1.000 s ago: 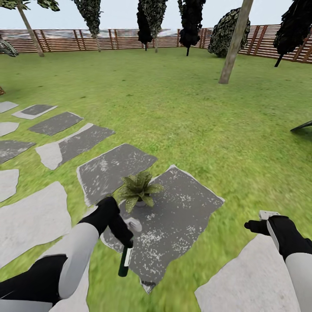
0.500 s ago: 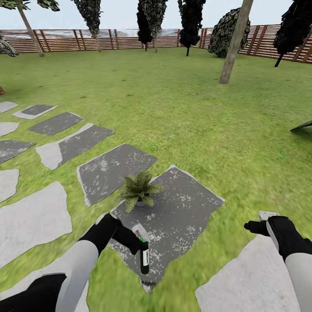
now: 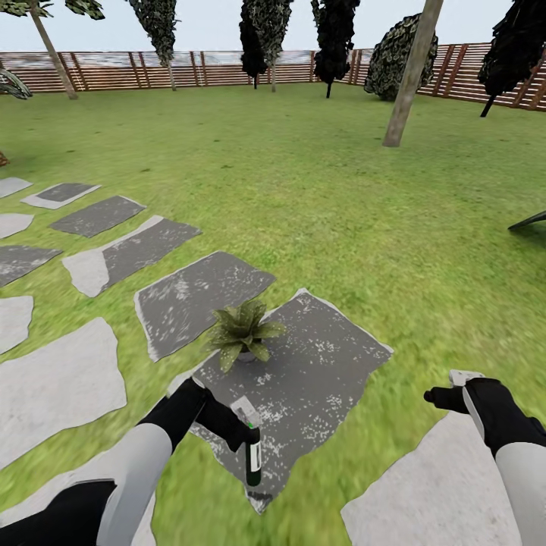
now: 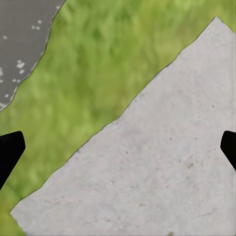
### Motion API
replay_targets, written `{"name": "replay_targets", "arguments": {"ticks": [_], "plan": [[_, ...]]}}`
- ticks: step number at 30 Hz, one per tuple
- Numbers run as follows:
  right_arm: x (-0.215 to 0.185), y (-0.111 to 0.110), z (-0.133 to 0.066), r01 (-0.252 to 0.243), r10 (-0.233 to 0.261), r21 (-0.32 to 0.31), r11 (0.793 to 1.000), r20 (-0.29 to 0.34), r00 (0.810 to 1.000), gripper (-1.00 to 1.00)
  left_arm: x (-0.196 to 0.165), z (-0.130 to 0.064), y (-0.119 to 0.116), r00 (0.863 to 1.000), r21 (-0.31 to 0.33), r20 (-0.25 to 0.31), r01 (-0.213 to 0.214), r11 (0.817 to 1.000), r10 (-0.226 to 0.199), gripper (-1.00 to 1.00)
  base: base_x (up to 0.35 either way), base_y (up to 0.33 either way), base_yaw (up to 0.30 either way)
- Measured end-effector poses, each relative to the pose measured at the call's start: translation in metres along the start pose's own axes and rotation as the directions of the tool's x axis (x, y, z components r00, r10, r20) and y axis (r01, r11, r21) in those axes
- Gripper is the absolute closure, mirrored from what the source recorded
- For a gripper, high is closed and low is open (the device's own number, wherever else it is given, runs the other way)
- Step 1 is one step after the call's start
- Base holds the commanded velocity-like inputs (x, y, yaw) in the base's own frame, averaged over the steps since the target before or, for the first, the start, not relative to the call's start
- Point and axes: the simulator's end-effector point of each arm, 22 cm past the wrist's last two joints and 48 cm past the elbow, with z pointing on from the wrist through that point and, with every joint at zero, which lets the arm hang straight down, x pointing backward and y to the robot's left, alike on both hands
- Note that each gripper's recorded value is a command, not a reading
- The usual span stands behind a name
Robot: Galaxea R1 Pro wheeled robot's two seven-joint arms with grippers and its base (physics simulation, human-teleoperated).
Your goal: Pick up the pesticide atomizer in the garden and spray insectifuge to fully cover both potted plants in the garden.
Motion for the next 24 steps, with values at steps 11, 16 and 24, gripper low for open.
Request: {"name": "replay_targets", "arguments": {"ticks": [11,16,24], "plan": [[-0.064,0.090,-0.048,0.201,-0.154,-0.288,0.936,0.176,0.972,-1.00,0.001,-0.002,0.002,0.936,-0.024,0.137,-0.323,0.946,0.323,1.00,0.000,0.000,0.000],[-0.126,0.183,-0.184,0.481,-0.207,-0.555,0.678,0.484,0.850,-1.00,0.006,-0.001,0.006,0.935,-0.041,0.138,-0.325,0.945,0.328,1.00,0.000,0.000,0.000],[-0.061,0.237,-0.169,0.533,-0.364,-0.669,0.519,0.391,0.845,-1.00,0.004,-0.002,0.008,0.933,-0.051,0.138,-0.329,0.943,0.333,1.00,0.000,0.000,0.000]]}}
